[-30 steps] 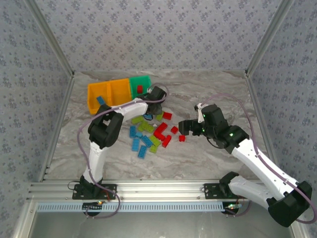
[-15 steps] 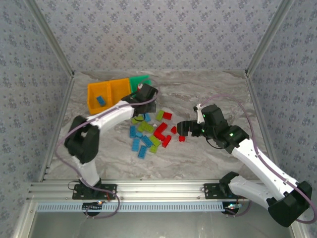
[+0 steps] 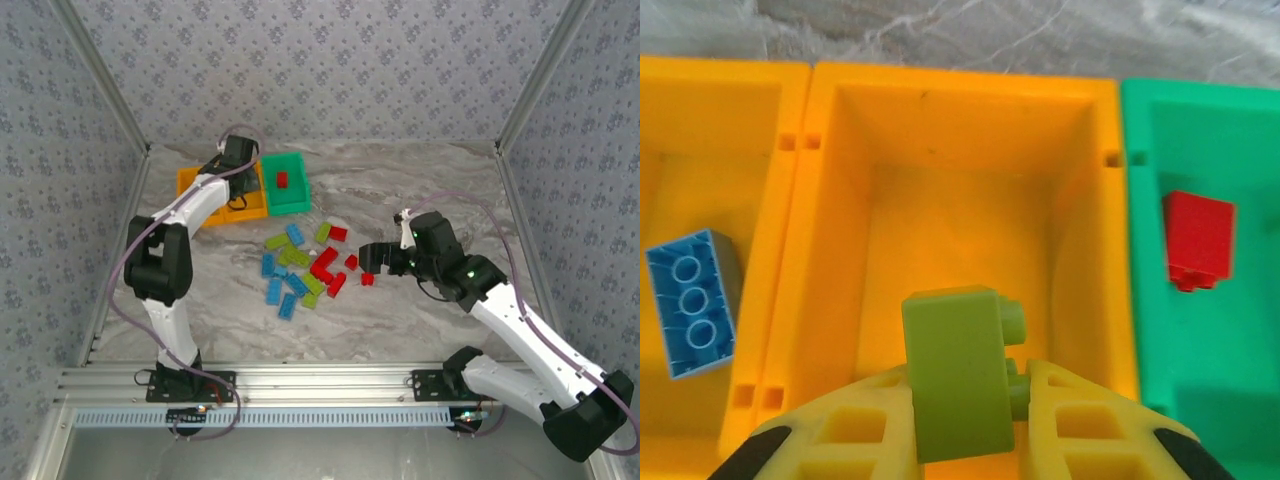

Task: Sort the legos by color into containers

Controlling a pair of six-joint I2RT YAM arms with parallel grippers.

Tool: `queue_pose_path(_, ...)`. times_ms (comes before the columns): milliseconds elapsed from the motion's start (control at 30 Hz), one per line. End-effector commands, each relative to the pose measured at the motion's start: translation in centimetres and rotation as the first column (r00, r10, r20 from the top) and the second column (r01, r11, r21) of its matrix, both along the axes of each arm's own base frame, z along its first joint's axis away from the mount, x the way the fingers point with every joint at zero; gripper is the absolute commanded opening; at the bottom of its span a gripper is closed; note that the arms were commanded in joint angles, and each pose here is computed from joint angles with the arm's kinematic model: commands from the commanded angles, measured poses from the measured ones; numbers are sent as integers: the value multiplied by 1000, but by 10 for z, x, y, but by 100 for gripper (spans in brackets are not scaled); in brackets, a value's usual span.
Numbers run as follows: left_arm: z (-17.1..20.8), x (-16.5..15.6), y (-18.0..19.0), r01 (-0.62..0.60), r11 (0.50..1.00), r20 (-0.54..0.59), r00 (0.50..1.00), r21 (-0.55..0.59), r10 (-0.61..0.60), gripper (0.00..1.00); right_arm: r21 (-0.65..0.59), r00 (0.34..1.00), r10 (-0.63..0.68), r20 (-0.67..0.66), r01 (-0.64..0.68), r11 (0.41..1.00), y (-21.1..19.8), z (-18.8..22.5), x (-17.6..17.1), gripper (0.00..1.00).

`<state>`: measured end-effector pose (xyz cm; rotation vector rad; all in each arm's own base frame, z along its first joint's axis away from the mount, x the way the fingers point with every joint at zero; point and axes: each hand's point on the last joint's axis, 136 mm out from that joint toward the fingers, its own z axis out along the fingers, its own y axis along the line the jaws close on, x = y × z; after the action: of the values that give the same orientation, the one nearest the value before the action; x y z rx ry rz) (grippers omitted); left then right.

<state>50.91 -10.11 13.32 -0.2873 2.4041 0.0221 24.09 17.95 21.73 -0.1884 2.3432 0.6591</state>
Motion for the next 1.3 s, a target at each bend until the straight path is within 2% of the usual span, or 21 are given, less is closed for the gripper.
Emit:
queue_pose_path(0, 7, 9, -1, 14, 1000, -2, 1000, -23, -14, 28, -4, 999, -25, -28, 25, 1000, -7, -4, -6, 100)
queue_pose_path(33, 7, 9, -1, 13, 999, -1, 1000, -29, -13, 34, -4, 999, -27, -25, 27, 1000, -7, -3, -6, 100)
queue_pose_path(100, 13, 9, -2, 18, 999, 12, 1000, -33, -18, 39, -3, 999, -30, -27, 30, 1000, -7, -4, -6, 100)
queue_pose_path(300, 49, -9, -9, 60, 994, 65, 996, -93, -54, 37, 9, 999, -42, -23, 42, 999, -3, -7, 2, 100)
queue_pose_path(433, 94, -56, -33, 171, 972, 145, 978, -162, -148, 35, -1, 998, -55, -44, 55, 998, 6, -20, 18, 100)
queue_pose_path(533, 128, -108, -63, 328, 938, 203, 931, -110, -302, 35, -34, 995, -66, -72, 64, 997, 13, -35, 33, 100)
queue_pose_path(600, 143, -145, -84, 460, 887, 214, 872, -44, -441, 35, -76, 991, -81, -109, 73, 994, 17, -50, 44, 100)
queue_pose_path(733, 156, -221, -106, 709, 702, 159, 688, 65, -709, 39, -146, 971, -104, -217, 73, 987, 32, -84, 67, 99)
queue_pose_path(867, 151, -274, -102, 832, 535, 79, 529, 149, -845, 48, -185, 959, -93, -267, 44, 982, 53, -112, 91, 99)
queue_pose_path(1000, 126, -304, -97, 897, 397, 14, 402, 197, -915, 57, -263, 974, -50, -219, -9, 965, 66, -129, 125, 99)
queue_pose_path(1067, 109, -307, -97, 905, 364, 16, 370, 220, -929, 62, -309, 978, -14, -210, -53, 950, 68, -141, 137, 99)
queue_pose_path(1133, 98, -308, -99, 911, 347, 20, 351, 225, -936, 68, -351, 977, 81, -196, -147, 925, 77, -149, 146, 98)
queue_pose_path(1200, 91, -310, -101, 922, 322, 0, 330, 214, -944, 76, -427, 961, 208, -185, -269, 864, 86, -158, 148, 97)
queue_pose_path(1267, 88, -310, -101, 924, 316, -9, 326, 214, -945, 81, -511, 946, 276, -169, -323, 796, 83, -163, 153, 97)
